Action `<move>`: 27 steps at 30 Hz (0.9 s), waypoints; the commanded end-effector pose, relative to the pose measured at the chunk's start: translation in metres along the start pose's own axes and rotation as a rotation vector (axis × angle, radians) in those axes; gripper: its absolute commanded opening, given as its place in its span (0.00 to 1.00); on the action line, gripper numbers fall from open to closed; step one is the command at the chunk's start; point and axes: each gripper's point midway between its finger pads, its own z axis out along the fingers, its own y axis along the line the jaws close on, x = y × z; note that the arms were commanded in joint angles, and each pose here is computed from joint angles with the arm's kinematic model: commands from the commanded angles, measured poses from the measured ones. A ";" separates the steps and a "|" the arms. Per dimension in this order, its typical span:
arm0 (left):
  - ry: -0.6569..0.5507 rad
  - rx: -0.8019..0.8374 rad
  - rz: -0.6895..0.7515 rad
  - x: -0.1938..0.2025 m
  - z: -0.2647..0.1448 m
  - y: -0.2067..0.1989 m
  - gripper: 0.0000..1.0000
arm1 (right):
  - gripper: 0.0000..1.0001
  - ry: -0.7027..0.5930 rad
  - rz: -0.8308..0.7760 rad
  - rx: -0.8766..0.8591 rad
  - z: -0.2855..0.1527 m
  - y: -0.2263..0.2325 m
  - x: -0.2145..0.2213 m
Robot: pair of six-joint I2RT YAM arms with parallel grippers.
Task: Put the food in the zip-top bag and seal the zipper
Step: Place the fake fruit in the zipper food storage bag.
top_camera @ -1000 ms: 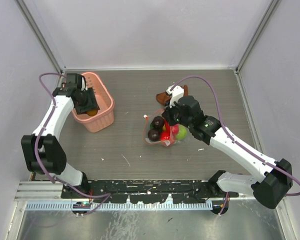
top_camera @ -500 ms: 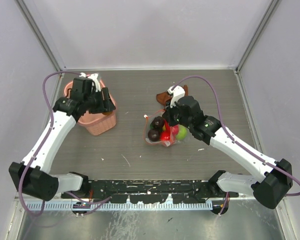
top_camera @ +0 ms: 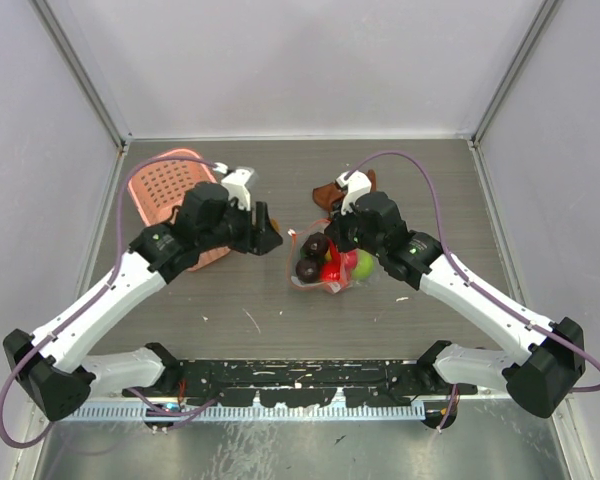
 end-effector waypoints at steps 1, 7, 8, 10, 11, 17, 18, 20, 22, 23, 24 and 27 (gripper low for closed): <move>-0.125 0.127 0.051 -0.017 0.012 -0.045 0.45 | 0.00 -0.102 0.029 -0.018 -0.012 0.006 -0.032; -0.151 0.183 0.107 -0.007 0.032 -0.072 0.47 | 0.00 -0.107 0.037 -0.023 -0.016 0.007 -0.033; -0.163 0.200 0.111 -0.007 0.036 -0.078 0.47 | 0.00 -0.109 0.039 -0.026 -0.017 0.008 -0.033; -0.163 0.215 0.115 -0.001 0.046 -0.084 0.47 | 0.00 -0.107 0.041 -0.034 -0.018 0.009 -0.031; -0.163 0.222 0.117 0.002 0.051 -0.088 0.48 | 0.00 -0.106 0.042 -0.036 -0.018 0.009 -0.031; -0.121 0.249 0.109 0.022 0.083 -0.105 0.51 | 0.00 -0.108 0.046 -0.044 -0.019 0.011 -0.031; -0.115 0.254 0.113 0.025 0.087 -0.108 0.52 | 0.00 -0.112 0.048 -0.047 -0.019 0.011 -0.032; -0.101 0.255 0.123 0.030 0.092 -0.113 0.57 | 0.00 -0.113 0.049 -0.051 -0.019 0.012 -0.032; -0.088 0.251 0.133 0.035 0.096 -0.115 0.63 | 0.00 -0.111 0.051 -0.052 -0.019 0.012 -0.031; -0.084 0.246 0.136 0.036 0.097 -0.114 0.65 | 0.00 -0.112 0.051 -0.053 -0.019 0.012 -0.031; -0.082 0.238 0.136 0.036 0.097 -0.112 0.67 | 0.00 -0.111 0.051 -0.053 -0.019 0.012 -0.030; -0.090 0.232 0.134 0.035 0.092 -0.110 0.75 | 0.00 -0.110 0.050 -0.056 -0.019 0.012 -0.029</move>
